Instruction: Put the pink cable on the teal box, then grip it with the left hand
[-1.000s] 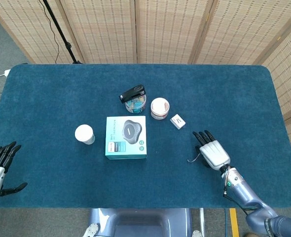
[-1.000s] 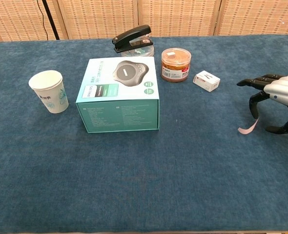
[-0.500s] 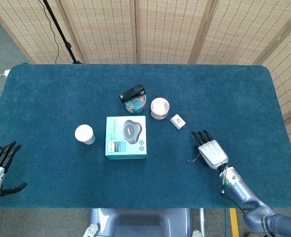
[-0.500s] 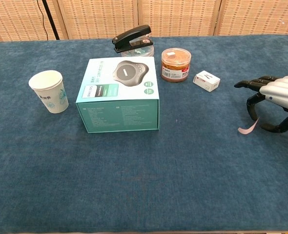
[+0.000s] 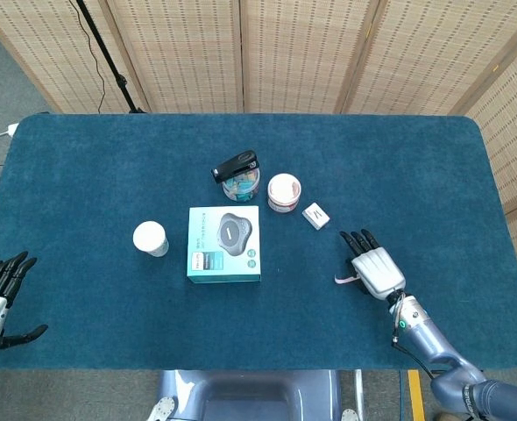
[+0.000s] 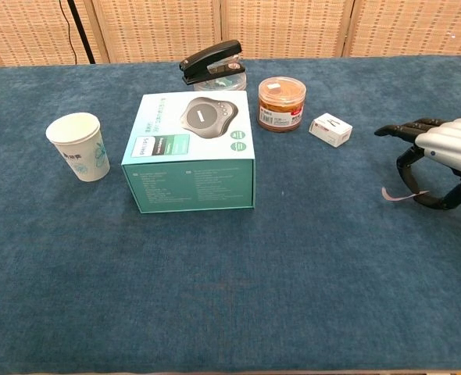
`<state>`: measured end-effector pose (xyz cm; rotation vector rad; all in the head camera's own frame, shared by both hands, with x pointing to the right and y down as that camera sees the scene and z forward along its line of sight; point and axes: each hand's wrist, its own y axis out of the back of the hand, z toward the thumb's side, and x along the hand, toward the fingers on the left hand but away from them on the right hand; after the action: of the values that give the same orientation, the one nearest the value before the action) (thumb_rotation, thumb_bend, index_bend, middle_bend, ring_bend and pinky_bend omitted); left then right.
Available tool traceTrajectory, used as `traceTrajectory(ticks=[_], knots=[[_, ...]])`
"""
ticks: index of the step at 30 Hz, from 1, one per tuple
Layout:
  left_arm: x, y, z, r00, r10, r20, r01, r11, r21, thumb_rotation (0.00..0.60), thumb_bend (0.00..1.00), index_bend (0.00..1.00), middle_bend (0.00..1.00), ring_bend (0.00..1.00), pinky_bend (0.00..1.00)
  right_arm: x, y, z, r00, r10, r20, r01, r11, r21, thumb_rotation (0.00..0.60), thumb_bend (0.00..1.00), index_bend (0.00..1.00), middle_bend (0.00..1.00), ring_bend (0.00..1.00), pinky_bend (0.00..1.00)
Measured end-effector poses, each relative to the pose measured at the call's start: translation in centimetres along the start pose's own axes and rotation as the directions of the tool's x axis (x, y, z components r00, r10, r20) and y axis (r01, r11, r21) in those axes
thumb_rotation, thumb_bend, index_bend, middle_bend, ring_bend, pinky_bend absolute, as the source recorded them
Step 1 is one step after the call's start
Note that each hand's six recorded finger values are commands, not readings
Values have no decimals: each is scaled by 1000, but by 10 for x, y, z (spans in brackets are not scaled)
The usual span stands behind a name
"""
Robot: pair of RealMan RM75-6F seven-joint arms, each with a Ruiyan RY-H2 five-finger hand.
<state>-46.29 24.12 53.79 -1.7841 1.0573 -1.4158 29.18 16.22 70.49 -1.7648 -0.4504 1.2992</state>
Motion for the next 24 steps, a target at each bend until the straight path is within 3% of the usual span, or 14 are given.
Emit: traceTrajectory(ticks=[5, 12, 24], knots=[[0, 0, 0, 1000, 1, 1, -1, 1000, -3, 600, 0, 0, 0, 0, 0, 2, 17, 0, 998, -59, -1, 59, 998, 0, 600, 450, 609, 0, 0, 0], [-2, 2, 0, 1000, 2, 6, -2, 1000, -11, 600, 0, 0, 0, 0, 0, 3, 66, 12, 982, -185, -28, 186, 983, 9, 600, 459, 619, 0, 0, 0], [-2, 5, -3, 1000, 5, 6, -4, 1000, -25, 600, 0, 0, 0, 0, 0, -25, 138, 45, 951, -304, -58, 309, 940, 142, 600, 459, 631, 0, 0, 0]])
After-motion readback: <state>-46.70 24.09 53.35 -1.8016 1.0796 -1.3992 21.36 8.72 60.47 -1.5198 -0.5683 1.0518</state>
